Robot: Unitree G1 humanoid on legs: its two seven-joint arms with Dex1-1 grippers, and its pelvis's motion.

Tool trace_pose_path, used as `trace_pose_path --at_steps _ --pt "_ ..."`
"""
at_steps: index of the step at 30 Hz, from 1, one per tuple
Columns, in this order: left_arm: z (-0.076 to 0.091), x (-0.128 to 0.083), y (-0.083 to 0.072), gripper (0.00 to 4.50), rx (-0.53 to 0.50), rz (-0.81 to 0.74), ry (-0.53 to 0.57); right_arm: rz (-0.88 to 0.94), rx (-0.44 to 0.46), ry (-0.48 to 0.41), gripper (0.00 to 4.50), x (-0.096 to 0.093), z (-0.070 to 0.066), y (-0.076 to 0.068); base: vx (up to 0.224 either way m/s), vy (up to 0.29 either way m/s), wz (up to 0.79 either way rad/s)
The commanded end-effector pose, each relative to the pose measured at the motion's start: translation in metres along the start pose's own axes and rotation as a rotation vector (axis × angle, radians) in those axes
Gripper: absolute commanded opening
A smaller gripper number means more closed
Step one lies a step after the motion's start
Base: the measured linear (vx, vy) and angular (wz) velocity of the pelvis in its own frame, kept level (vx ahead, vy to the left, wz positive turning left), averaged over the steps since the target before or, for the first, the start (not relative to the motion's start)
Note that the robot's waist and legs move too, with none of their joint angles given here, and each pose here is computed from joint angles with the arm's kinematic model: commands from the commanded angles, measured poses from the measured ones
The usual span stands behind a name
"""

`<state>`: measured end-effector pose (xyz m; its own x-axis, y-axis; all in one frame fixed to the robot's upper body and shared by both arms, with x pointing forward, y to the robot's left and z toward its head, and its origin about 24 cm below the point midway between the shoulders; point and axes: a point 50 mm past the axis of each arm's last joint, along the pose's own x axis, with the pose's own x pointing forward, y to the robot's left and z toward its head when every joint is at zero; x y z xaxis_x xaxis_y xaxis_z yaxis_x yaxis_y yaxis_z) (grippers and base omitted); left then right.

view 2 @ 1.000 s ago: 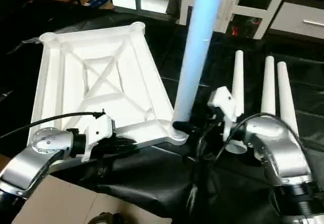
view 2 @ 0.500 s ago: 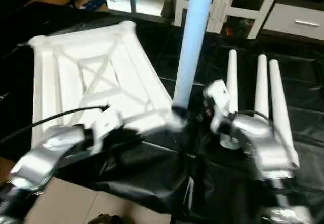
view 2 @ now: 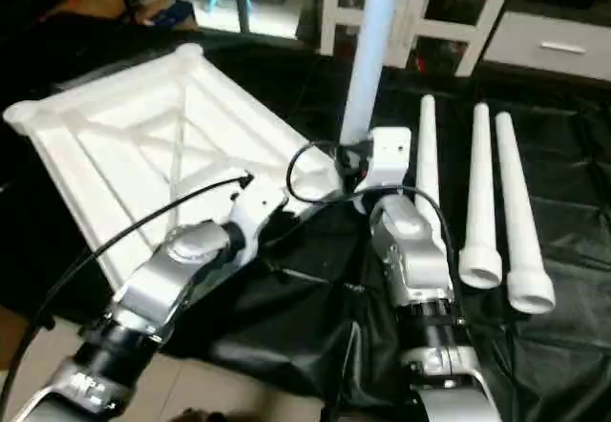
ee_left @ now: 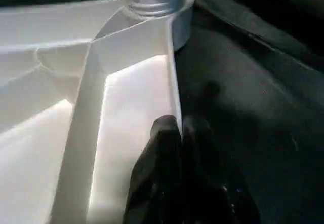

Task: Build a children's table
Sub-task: Rotate leg to tighten

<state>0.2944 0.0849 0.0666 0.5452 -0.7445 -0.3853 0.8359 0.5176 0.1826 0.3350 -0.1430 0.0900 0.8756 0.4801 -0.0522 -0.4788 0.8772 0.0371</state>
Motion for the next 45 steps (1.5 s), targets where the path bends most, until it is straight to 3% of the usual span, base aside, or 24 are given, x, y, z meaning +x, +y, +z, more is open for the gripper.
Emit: trace_pose_path --at_steps 1,5,10,13,15,19,25,29,32,34,39,41,43,45 --pt "0.005 -0.006 -0.03 0.0 0.044 -0.314 -0.077 0.218 -0.059 0.027 2.4 -0.007 0.0 0.011 0.053 -0.023 -0.01" --pt "-0.011 -0.03 -0.021 0.0 0.033 -0.352 -0.016 0.429 -0.13 0.087 2.74 -0.041 0.008 -0.004 0.065 -0.015 0.05" --pt "-0.019 -0.048 -0.013 0.0 0.024 -0.367 0.012 0.499 -0.185 0.144 2.98 -0.066 0.017 -0.022 0.012 0.002 0.02" --pt "-0.021 -0.052 -0.012 0.0 0.026 -0.377 0.011 0.521 -0.172 0.146 2.98 -0.07 0.019 -0.025 0.0 0.0 0.0" --pt "-0.02 -0.053 -0.012 0.0 0.03 -0.387 0.009 0.525 -0.157 0.139 2.6 -0.07 0.019 -0.025 0.0 0.0 0.0" --pt "-0.019 -0.051 -0.016 0.0 0.031 -0.4 -0.002 0.549 -0.132 0.135 2.39 -0.068 0.017 -0.017 0.0 0.0 0.0" --pt "-0.018 -0.05 -0.017 0.0 0.034 -0.408 -0.002 0.532 -0.114 0.133 1.97 -0.065 0.014 -0.016 0.0 0.0 0.0" --pt "-0.021 -0.049 -0.016 0.0 0.037 -0.392 0.021 0.432 -0.106 0.165 1.94 -0.059 0.008 -0.021 0.0 0.0 0.0" --pt "-0.021 -0.039 -0.014 0.0 0.032 -0.313 0.046 0.247 -0.068 0.201 1.93 -0.047 -0.006 -0.024 0.0 0.0 0.0" --pt "-0.017 -0.022 -0.014 0.0 -0.008 -0.21 0.05 0.029 0.033 0.205 1.93 -0.032 -0.02 -0.025 0.0 0.0 0.0" --pt "-0.001 0.015 -0.015 0.0 -0.102 -0.001 0.052 -0.29 0.136 0.22 1.91 -0.009 -0.04 -0.023 0.0 0.0 0.0" --pt "0.013 0.034 -0.018 0.0 -0.162 0.073 0.019 -0.375 0.192 0.217 1.91 0.002 -0.047 -0.016 0.0 0.0 0.0" --pt "0.026 0.045 -0.026 0.0 -0.156 0.042 -0.023 -0.414 0.227 0.198 1.91 0.014 -0.047 -0.01 0.0 0.0 0.0" --pt "0.031 0.042 -0.03 0.0 -0.098 -0.041 -0.066 -0.278 0.201 0.122 1.91 0.025 -0.03 -0.002 0.0 0.0 0.0"
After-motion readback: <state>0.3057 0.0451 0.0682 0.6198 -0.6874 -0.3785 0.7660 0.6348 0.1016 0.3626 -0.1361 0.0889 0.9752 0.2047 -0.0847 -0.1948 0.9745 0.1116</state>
